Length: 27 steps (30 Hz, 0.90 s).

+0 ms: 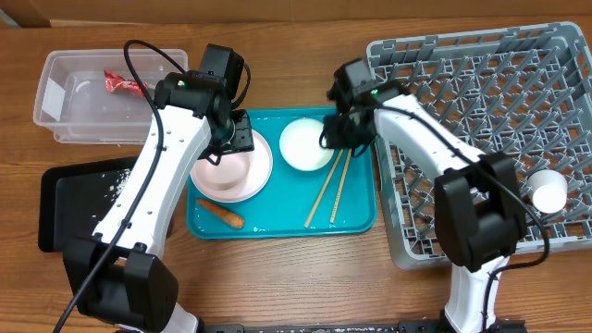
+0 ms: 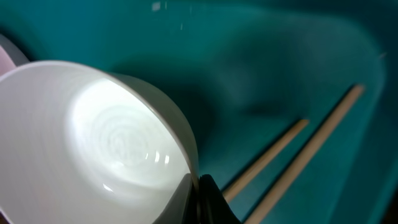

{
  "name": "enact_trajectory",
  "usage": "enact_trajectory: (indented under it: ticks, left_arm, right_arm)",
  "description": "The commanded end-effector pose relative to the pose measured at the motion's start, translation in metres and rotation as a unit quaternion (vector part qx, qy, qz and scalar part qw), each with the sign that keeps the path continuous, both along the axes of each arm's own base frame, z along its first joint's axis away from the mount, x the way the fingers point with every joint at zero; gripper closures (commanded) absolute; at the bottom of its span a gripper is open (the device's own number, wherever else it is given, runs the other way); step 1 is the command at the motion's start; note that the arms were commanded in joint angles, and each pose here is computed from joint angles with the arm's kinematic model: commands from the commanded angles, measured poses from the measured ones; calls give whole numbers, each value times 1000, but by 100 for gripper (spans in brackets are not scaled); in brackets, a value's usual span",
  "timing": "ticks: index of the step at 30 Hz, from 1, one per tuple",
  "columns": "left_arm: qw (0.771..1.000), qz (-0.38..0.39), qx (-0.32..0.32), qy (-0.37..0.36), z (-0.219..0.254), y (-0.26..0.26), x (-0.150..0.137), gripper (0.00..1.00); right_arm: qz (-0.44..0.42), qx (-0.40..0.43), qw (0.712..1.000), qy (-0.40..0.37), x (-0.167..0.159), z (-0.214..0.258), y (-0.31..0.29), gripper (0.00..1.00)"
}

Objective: Sort waste into correct bins and load items into the dishwasher
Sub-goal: 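Grasp the white bowl with the right gripper and lift it, then place the white bowl in the dish rack with the right gripper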

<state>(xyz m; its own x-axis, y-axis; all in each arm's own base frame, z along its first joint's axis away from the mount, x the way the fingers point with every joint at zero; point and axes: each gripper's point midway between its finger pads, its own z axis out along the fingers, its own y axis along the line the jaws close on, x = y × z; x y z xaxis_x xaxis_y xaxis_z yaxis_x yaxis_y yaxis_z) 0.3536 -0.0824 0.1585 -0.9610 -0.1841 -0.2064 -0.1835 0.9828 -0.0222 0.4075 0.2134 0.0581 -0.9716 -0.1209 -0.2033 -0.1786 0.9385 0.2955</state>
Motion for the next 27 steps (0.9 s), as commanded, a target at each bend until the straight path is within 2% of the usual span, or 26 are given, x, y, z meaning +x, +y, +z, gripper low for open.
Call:
enact_trajectory:
  ticks: [1, 3, 5, 7, 10, 13, 17, 18, 20, 24, 27]
  left_arm:
    - [1000, 4, 8, -2, 0, 1, 2, 38]
    - [1000, 4, 8, -3, 0, 1, 2, 38]
    - [1000, 4, 9, -3, 0, 1, 2, 38]
    - [1000, 6, 15, -5, 0, 3, 3, 38]
    - [1000, 9, 17, -6, 0, 6, 4, 38]
    - [999, 26, 15, -14, 1, 17, 10, 38]
    - [998, 64, 12, -28, 3, 43, 21, 38]
    - [997, 74, 11, -34, 4, 51, 25, 38]
    - [996, 82, 10, -44, 5, 58, 30, 38]
    - [995, 82, 10, -46, 5, 61, 32, 39]
    - [996, 82, 11, -41, 5, 61, 29, 39]
  right_arm:
    - [-9, 44, 989, -144, 40, 125, -19, 96]
    - [-30, 32, 975, -217, 52, 186, -55, 96]
    - [-95, -16, 958, -269, 63, 219, -109, 96]
    - [-165, -87, 937, -296, 69, 233, -167, 96]
    - [-269, -216, 888, -303, 64, 242, -255, 96]
    - [-354, -327, 821, -307, 48, 259, -322, 96]
    - [-463, -452, 697, -307, 11, 295, -399, 96]
    - [-492, -484, 658, -301, -3, 304, -418, 96]
    - [-521, -523, 612, -286, -20, 309, -439, 96]
    - [-521, -591, 576, -217, -32, 276, -471, 96]
    - [-503, -618, 577, -178, -25, 243, -481, 96]
